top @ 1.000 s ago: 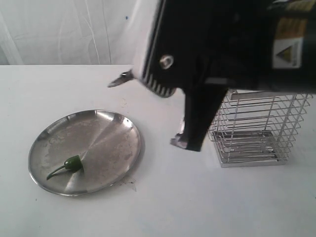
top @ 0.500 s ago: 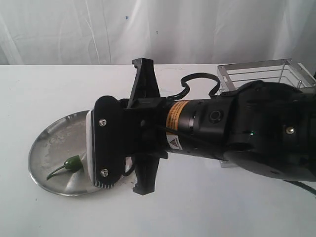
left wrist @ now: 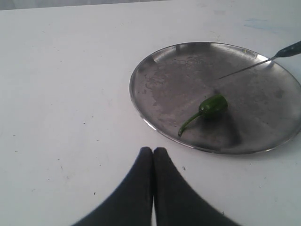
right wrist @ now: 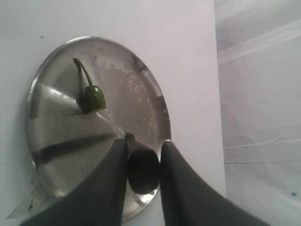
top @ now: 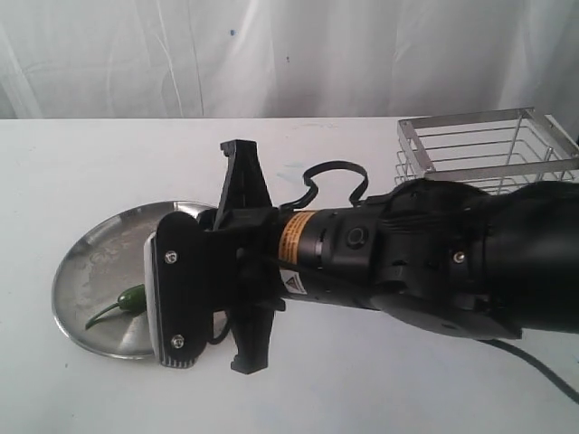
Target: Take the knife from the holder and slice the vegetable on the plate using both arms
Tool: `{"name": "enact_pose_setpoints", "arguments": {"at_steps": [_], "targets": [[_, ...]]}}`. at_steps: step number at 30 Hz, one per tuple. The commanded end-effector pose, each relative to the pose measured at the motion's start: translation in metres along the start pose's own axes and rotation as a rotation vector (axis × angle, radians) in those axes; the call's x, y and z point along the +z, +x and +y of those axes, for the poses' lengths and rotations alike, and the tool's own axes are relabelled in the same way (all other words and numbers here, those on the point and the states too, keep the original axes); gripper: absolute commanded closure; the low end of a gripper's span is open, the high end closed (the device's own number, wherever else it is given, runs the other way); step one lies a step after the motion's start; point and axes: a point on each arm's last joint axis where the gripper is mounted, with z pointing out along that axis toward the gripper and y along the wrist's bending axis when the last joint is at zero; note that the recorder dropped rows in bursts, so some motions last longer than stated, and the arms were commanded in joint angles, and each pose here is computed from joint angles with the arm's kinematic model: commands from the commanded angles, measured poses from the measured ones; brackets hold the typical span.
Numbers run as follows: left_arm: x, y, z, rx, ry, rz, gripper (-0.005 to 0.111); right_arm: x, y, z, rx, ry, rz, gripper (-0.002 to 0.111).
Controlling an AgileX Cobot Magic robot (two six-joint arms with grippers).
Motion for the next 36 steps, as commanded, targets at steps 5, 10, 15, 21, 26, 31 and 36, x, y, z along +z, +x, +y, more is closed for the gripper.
{"name": "enact_pose_setpoints", "arguments": {"at_steps": [5,10,15,21,26,31,36], "targets": [[0.0,0.0,0.0,-0.004,0.001,-0.006,0.107,0.019,0.013,0.019,-0.015,-0.089,0.071,0.108],[0.0,0.0,0.0,-0.004,0.001,-0.006,0.107,0.028,0.025,0.031,-0.013,-0.161,0.155,0.108],[0.0,0.0,0.0,-0.004,0.001,-0.006,0.107,0.036,0.03,0.039,-0.009,-0.193,0.175,0.108],[0.0,0.0,0.0,-0.004,0.001,-0.006,0.107,0.048,0.037,0.05,0.042,-0.223,0.19,0.108],[0.0,0.0,0.0,-0.004,0.001,-0.006,0.107,0.06,0.047,0.064,0.072,-0.269,0.225,0.108],[0.0,0.0,0.0,-0.004,0.001,-0.006,0.107,0.063,0.048,0.066,0.159,-0.265,0.238,0.108],[0.0,0.0,0.0,-0.004,0.001,-0.006,0.107,0.064,0.046,0.063,0.27,-0.246,0.255,0.098]]}}
